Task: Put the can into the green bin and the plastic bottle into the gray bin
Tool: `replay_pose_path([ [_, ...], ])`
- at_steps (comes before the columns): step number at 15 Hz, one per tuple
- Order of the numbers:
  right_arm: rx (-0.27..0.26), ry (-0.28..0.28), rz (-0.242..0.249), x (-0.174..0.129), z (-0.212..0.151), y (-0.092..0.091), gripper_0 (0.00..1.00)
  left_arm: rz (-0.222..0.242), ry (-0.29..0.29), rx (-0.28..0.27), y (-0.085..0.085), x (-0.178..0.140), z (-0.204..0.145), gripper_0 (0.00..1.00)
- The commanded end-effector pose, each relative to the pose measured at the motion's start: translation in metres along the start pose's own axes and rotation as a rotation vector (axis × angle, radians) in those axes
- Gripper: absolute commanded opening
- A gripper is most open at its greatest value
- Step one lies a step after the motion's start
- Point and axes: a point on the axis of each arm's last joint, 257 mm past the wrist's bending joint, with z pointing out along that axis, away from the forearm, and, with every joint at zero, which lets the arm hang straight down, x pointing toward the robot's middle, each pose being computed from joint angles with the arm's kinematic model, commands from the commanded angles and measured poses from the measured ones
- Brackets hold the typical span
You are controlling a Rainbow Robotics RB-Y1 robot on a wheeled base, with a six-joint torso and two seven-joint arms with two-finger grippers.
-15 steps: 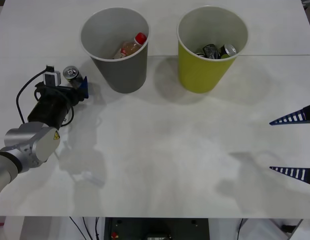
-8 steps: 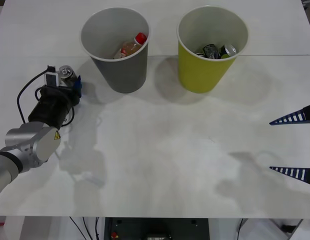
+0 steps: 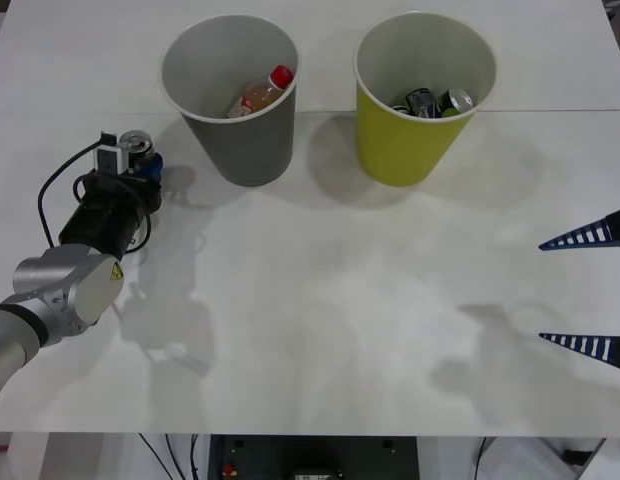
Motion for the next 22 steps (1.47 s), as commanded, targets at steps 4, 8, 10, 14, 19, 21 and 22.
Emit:
replay_pose_path([
  [4, 0.0, 0.0, 0.0, 0.0, 0.0, 0.0, 1.0, 0.019, 0.063, 0.077, -0.006, -0.003, -0.032, 0.0],
  [8, 0.0, 0.0, 0.0, 0.0, 0.0, 0.0, 1.0, 0.052, 0.211, 0.214, -0.011, -0.012, -0.088, 0.0],
  [10, 0.0, 0.0, 0.0, 0.0, 0.0, 0.0, 1.0, 0.144, 0.304, 0.3, -0.017, -0.019, -0.117, 0.0],
  [14, 0.0, 0.0, 0.0, 0.0, 0.0, 0.0, 1.0, 0.336, 0.437, 0.424, -0.027, -0.043, -0.156, 0.0],
  [19, 0.0, 0.0, 0.0, 0.0, 0.0, 0.0, 1.0, 0.471, 0.488, 0.581, -0.069, -0.096, -0.206, 0.0],
  [21, 0.0, 0.0, 0.0, 0.0, 0.0, 0.0, 1.0, 0.502, 0.492, 0.666, -0.088, -0.116, -0.221, 0.0],
  [22, 0.0, 0.0, 0.0, 0.0, 0.0, 0.0, 1.0, 0.516, 0.489, 0.694, -0.093, -0.125, -0.224, 0.0],
])
